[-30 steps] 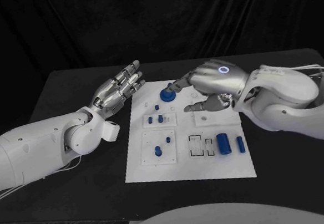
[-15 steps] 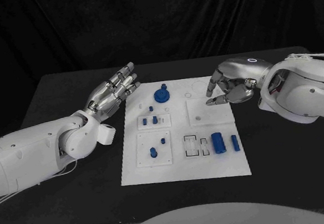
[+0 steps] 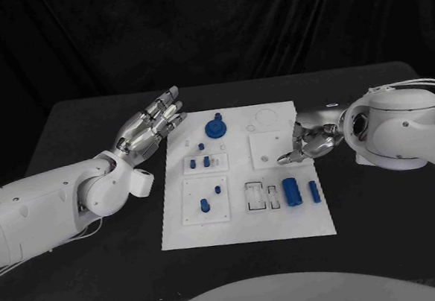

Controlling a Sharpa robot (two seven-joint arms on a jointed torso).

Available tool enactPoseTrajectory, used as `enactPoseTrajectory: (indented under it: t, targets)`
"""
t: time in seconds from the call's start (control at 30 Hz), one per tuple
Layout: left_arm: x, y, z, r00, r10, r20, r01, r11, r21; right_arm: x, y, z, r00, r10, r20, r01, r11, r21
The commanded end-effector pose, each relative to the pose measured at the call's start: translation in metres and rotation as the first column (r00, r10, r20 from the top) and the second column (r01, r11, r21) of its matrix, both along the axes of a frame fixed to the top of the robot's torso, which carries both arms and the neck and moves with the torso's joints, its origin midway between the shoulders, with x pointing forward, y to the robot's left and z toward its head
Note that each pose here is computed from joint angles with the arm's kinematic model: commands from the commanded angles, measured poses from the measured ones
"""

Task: Assemble the parts on the task board

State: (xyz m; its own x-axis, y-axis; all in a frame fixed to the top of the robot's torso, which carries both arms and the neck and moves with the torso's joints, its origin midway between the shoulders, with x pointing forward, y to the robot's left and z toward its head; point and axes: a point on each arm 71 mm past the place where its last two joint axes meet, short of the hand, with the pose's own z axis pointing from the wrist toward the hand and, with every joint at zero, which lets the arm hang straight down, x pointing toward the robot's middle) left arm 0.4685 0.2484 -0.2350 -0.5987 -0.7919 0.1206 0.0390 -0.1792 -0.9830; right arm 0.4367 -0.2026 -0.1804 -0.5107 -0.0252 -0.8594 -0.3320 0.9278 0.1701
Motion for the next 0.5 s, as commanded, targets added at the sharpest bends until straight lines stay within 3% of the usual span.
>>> enactPoseTrajectory:
  t: [0.03, 0.5]
  targets:
    - [-0.0009, -0.001, 0.0043, 0.999, 0.003, 0.048, 0.0, 0.999, -0.05, -0.003, -0.003, -0.01, 0.993, -0.064, -0.101, 0.057, 0.996, -0.075]
    - [-0.0014, -0.003, 0.0037, 0.999, -0.003, 0.046, 0.005, 0.999, -0.053, -0.01, 0.005, -0.027, 0.983, -0.092, -0.158, 0.075, 0.991, -0.109]
